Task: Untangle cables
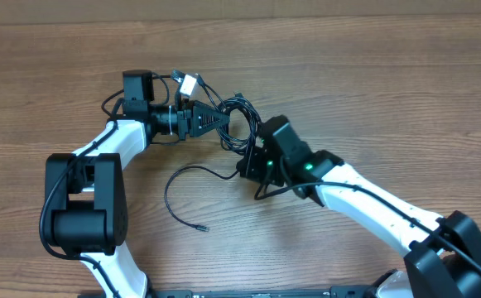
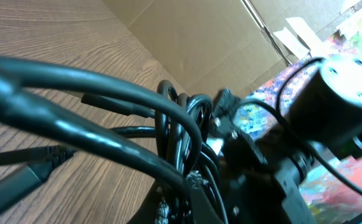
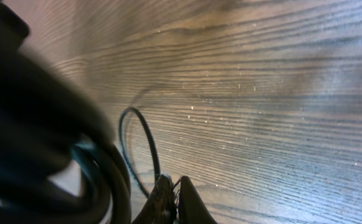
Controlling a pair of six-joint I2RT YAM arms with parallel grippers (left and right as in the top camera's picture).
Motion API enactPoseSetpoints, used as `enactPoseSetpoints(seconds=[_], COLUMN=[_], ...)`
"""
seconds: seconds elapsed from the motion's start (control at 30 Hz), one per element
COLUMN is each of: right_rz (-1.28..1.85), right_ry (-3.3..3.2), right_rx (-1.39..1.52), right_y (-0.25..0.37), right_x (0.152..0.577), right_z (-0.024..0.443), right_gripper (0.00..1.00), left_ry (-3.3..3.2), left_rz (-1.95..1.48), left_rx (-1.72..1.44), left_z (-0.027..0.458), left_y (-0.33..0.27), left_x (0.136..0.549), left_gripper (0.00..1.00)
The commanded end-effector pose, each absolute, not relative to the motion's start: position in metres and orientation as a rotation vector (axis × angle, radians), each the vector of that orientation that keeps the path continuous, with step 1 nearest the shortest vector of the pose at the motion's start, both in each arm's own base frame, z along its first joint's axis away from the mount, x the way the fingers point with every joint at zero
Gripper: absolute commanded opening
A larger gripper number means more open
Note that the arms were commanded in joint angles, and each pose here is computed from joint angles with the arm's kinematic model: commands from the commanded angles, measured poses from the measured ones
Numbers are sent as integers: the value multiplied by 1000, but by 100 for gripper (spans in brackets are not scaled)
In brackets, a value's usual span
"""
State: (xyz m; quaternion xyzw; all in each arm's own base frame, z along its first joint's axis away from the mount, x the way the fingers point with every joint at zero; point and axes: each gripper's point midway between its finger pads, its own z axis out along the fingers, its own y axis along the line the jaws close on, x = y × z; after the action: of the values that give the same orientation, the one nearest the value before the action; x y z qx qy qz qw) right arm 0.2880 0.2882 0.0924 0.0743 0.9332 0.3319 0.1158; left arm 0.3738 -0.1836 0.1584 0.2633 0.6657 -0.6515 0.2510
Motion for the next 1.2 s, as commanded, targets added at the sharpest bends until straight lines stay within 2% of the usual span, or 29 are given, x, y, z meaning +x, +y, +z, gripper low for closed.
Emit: enactPoseSetpoints(seconds=[0.0,0.07,0.27,0.37,0.4,0.43,0.5,0.57,1.03,1.1,1.17], right_rz=[1138,1185,1147,1130,1128,1127,1129,1128,1150,1146,1104], right_ry=[2676,2664,2623,2587,2578,2574,2565,2568,2486,2477,2477], right_rx=[35,-6,-1,-26,-16,-12,-14,-12,-36,-36,-14], right_y=[291,288,258,247,243,242,242,242,255,256,252], right_x=[288,287,292,291,291,292,292,293,321,324,329], right_z=[121,128,150,163,167,169,171,170,164,163,159], right_gripper=[6,14,21,28,39,44,61,66,66,62,52], left_ry=[1760,1760,1773,1774,1774,1774,1774,1774,1766,1763,1763], left_rz=[-1803,-1803,-1787,-1785,-1784,-1784,-1785,-1787,-1843,-1848,-1850], left_rx=[761,761,755,754,755,755,755,756,829,841,845], left_z=[164,164,162,162,162,162,162,162,162,163,163], left_y=[-187,-187,-187,-187,-187,-187,-187,-187,-213,-217,-219], left_x=[368,368,370,370,371,371,370,370,355,352,352], left_gripper=[4,4,4,4,4,4,4,4,4,4,4])
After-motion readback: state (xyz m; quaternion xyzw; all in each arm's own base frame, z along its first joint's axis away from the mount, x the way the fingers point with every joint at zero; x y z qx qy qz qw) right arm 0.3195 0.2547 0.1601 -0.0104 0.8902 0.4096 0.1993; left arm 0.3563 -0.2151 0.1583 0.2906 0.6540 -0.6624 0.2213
